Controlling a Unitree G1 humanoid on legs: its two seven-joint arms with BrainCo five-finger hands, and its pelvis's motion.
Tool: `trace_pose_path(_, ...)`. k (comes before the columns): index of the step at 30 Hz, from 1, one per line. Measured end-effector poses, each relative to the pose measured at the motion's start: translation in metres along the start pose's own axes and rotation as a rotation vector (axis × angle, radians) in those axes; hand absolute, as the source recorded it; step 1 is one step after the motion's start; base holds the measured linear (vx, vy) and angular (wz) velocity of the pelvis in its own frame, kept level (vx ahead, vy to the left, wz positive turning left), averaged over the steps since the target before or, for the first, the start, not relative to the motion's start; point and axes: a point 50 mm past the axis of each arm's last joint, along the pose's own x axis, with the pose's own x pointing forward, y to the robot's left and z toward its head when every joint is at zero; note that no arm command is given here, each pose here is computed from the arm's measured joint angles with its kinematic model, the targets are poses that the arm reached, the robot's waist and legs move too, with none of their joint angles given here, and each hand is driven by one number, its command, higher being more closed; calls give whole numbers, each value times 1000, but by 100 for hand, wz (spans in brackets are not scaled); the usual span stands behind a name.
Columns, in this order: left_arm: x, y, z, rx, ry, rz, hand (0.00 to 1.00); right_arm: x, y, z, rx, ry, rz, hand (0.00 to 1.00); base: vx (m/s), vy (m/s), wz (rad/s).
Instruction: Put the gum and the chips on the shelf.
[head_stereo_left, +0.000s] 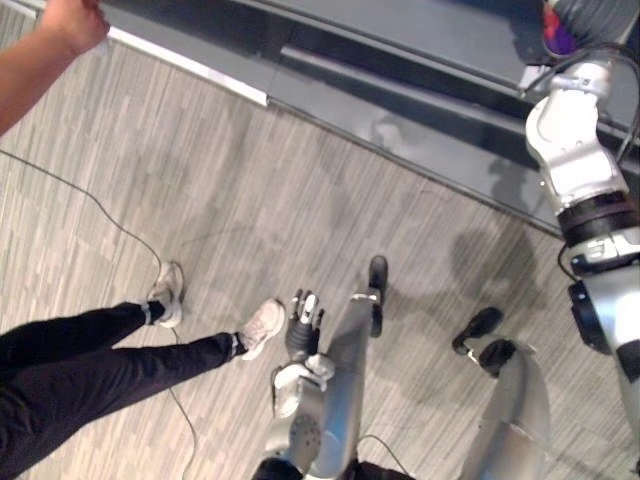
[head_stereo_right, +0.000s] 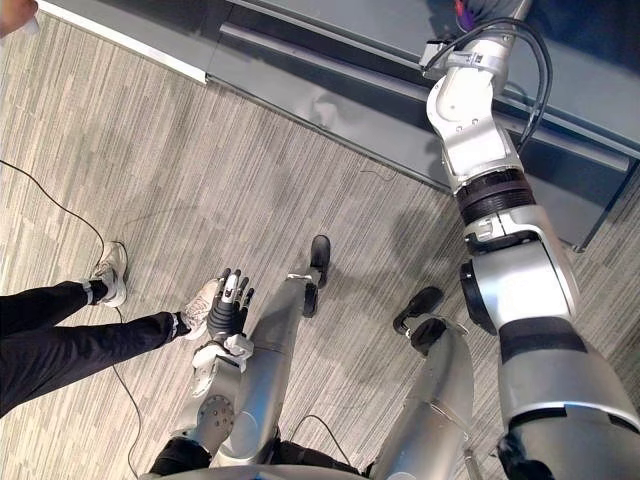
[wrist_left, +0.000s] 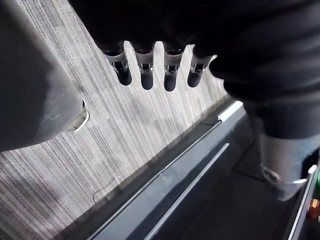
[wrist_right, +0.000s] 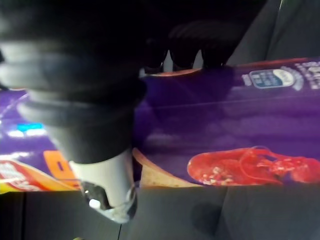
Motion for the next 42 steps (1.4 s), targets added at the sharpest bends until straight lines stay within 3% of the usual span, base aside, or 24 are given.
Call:
trace_pose_path(35,8,-10,3,5,-24,-25,0,-1,-15,-8,54,8,-59,100,16,-31,0)
trace_pose_path(36,8,-10,3,6,-23,-27,0,-1,-15,-8,60,3,-60,0,27,-45,1)
trace_pose_path(42,8,-10,4,5,-30,-28,0,-4,-15,-13,48,17,-54,0,32,-37,0)
